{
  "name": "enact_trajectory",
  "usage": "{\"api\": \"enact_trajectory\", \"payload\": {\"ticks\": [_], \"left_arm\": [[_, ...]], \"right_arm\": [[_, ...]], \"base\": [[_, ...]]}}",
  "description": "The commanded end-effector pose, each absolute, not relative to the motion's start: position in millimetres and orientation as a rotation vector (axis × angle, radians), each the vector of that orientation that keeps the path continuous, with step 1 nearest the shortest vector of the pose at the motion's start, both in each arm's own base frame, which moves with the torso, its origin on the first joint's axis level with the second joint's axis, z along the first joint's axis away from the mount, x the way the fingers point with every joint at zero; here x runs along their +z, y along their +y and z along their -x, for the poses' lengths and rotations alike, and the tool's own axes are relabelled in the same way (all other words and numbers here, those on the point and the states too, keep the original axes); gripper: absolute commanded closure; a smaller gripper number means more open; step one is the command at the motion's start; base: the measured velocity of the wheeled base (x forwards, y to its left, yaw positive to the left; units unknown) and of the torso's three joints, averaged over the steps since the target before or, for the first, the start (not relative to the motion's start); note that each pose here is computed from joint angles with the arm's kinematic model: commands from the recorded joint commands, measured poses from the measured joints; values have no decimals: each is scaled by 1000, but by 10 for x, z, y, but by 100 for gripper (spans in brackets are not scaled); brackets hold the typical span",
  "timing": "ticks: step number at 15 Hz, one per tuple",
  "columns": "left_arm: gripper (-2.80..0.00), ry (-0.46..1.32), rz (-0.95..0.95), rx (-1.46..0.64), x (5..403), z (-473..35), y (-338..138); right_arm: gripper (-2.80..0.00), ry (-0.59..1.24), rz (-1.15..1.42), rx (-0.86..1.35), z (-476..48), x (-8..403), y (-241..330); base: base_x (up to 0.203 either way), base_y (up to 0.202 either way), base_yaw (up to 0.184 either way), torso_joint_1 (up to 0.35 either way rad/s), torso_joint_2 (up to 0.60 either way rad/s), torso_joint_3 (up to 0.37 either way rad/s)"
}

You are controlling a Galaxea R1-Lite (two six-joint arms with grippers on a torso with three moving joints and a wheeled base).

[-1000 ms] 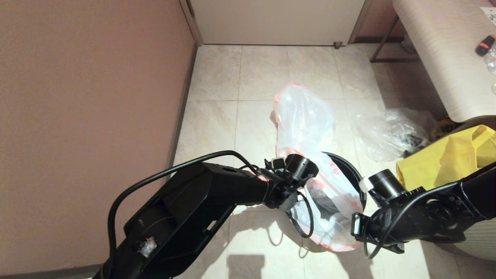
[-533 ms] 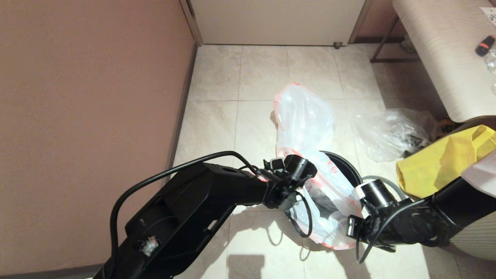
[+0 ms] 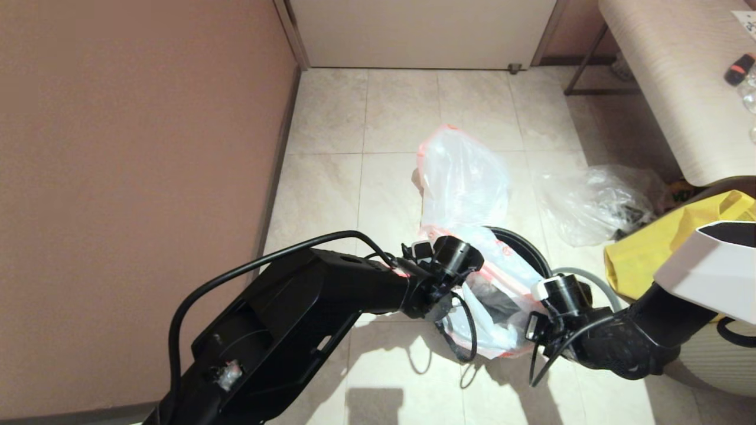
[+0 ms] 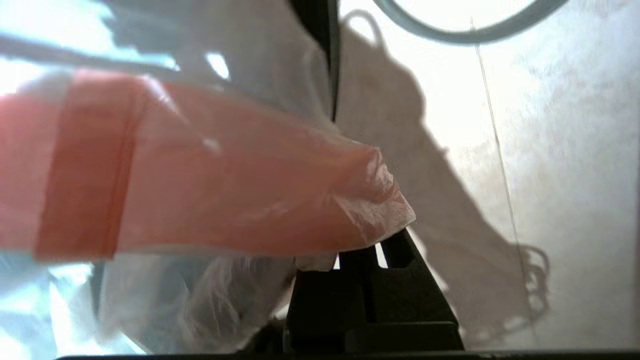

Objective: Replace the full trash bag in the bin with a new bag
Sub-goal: Put the new garbage bag on the trash can

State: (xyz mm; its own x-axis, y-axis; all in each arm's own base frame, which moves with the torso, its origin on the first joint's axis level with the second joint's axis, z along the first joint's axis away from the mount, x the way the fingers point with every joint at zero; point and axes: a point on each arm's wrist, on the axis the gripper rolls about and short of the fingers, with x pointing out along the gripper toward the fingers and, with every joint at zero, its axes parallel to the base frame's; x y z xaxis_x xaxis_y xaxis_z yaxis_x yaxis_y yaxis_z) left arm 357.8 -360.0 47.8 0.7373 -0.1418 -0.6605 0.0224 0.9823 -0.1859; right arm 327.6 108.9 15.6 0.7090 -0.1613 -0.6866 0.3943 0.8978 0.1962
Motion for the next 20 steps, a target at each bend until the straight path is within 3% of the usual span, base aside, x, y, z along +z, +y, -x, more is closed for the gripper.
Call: {"api": "enact_trajectory", "payload": {"ticks": [1,8,20], "left_arm": [[0,737,170,-89,471,-3571,-3608],[0,741,164,-95,461,-3542,-3634],[0,761,133,-126,419,-3364,-3759]], "right_arm": [[0,674,-382,-333,-3326,153,1065],[0,506,-519,-352,-3362,545,862],[0,373,-580,-375,-3717,664,622]], "base": [[0,0,0,0,0,0],[0,0,0,0,0,0],[0,0,0,0,0,0]]}}
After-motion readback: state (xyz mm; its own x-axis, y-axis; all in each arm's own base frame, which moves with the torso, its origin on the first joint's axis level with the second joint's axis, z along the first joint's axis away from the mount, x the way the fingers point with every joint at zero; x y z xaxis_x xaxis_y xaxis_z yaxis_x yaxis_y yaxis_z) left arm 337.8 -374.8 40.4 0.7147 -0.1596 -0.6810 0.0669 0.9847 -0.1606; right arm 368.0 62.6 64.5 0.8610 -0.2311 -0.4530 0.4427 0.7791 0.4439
